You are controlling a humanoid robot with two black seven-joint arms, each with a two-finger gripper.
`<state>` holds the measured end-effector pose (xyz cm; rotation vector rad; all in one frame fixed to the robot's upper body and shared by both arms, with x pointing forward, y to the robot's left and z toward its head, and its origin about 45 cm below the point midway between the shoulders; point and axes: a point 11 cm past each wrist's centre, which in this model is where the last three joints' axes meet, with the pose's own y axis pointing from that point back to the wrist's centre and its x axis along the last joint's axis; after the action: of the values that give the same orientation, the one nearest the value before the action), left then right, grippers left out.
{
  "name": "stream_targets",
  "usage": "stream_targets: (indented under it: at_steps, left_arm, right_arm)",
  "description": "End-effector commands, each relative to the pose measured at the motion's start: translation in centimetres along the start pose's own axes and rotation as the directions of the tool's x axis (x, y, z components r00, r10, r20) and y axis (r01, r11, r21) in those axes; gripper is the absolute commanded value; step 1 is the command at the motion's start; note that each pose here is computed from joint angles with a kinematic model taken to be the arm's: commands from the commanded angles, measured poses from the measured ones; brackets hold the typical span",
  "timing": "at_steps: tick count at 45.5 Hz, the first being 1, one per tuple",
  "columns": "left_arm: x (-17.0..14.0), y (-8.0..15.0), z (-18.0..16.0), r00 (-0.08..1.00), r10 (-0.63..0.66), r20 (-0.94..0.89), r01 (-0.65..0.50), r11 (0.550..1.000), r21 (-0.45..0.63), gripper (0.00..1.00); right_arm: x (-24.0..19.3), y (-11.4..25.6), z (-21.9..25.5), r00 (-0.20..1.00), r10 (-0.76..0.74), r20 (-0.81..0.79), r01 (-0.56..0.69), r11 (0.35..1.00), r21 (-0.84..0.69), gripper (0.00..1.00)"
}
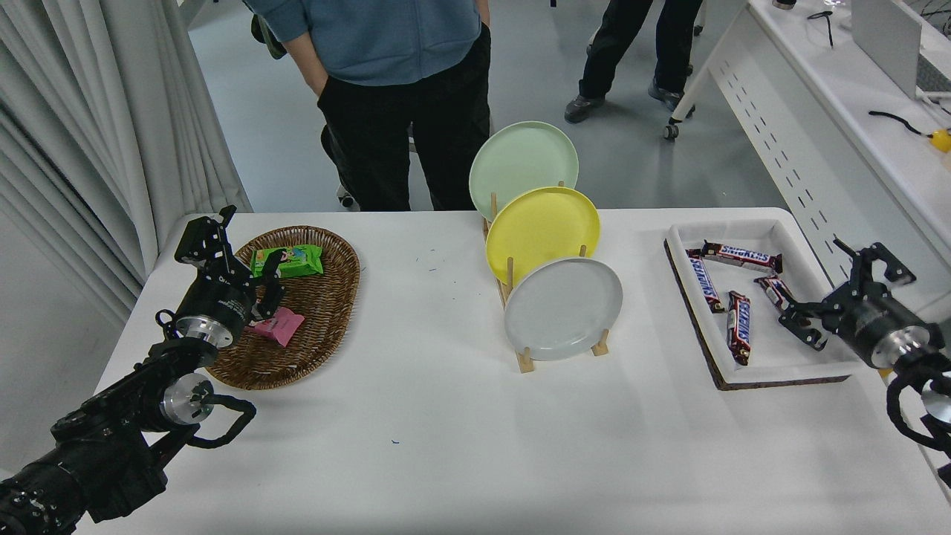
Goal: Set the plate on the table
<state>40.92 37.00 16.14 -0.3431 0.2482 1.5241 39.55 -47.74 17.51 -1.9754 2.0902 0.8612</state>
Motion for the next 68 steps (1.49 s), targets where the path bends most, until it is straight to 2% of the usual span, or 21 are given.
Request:
stream_targets:
  at_steps: [1, 7, 12, 16, 20, 29, 35, 39, 47, 50, 56, 68]
  left_arm:
    - [0.0, 0.0, 0.0, 1.0, 0.0, 0.0, 0.0, 1.0, 0.0, 1.0]
    - [0.0, 0.0, 0.0, 1.0, 0.001, -0.001, -0.001, 1.0, 0.0, 1.0]
    - [0.0, 0.0, 0.0, 1.0, 0.0, 0.0, 0.0, 1.0, 0.0, 1.0]
    - [0.0, 0.0, 0.0, 1.0, 0.0, 0.0, 0.0, 1.0, 0.0, 1.0]
    - [0.0, 0.0, 0.0, 1.0, 0.0, 0.0, 0.0, 1.0, 0.0, 1.0]
    - [0.0, 0.0, 0.0, 1.0, 0.0, 0.0, 0.0, 1.0, 0.0, 1.0]
    - [0.0, 0.0, 0.0, 1.0, -0.001, -0.001, 0.001, 1.0, 0.0, 1.0]
    - [0.0, 0.0, 0.0, 1.0, 0.0, 0.0, 0.0, 1.0, 0.0, 1.0]
    - [0.0, 0.0, 0.0, 1.0, 0.0, 0.0, 0.0, 1.0, 0.0, 1.0]
    - [0.0, 0.0, 0.0, 1.0, 0.0, 0.0, 0.0, 1.0, 0.0, 1.0]
    - [0.0, 0.0, 0.0, 1.0, 0.0, 0.0, 0.0, 1.0, 0.0, 1.0]
    - [0.0, 0.0, 0.0, 1.0, 0.0, 0.0, 0.0, 1.0, 0.0, 1.0]
  right_arm:
    - [1.6, 1.4, -5.0, 0.982, 0.044, -0.184, -0.045, 0.999, -0.002, 0.99]
    - [0.9, 1.9, -8.4, 0.924, 0.027, -0.382, -0.047, 0.998, -0.042, 0.99]
    - [-2.2, 1.5, -10.1, 0.836, -0.067, -0.545, -0.005, 0.992, -0.13, 0.99]
    - [-5.0, 1.7, -10.4, 0.77, -0.196, -0.606, 0.071, 0.972, -0.225, 0.99]
    - [-5.9, 2.3, -10.5, 0.726, -0.283, -0.627, 0.109, 0.947, -0.302, 0.99]
    - [-7.4, 2.1, -10.4, 0.675, -0.352, -0.649, 0.128, 0.922, -0.366, 0.99]
    - [-11.1, 1.0, -9.0, 0.606, -0.488, -0.628, 0.215, 0.86, -0.462, 0.99]
    - [-13.1, 0.4, -8.6, 0.582, -0.527, -0.619, 0.254, 0.841, -0.478, 0.99]
    - [-15.9, -1.0, -6.6, 0.588, -0.564, -0.58, 0.306, 0.819, -0.485, 0.99]
    - [-16.8, -1.9, -5.7, 0.614, -0.544, -0.573, 0.304, 0.832, -0.464, 0.99]
    - [-17.7, -3.4, -4.4, 0.649, -0.469, -0.599, 0.23, 0.872, -0.433, 0.99]
    - [-20.6, -4.3, 0.3, 0.727, -0.392, -0.563, 0.107, 0.876, -0.47, 0.99]
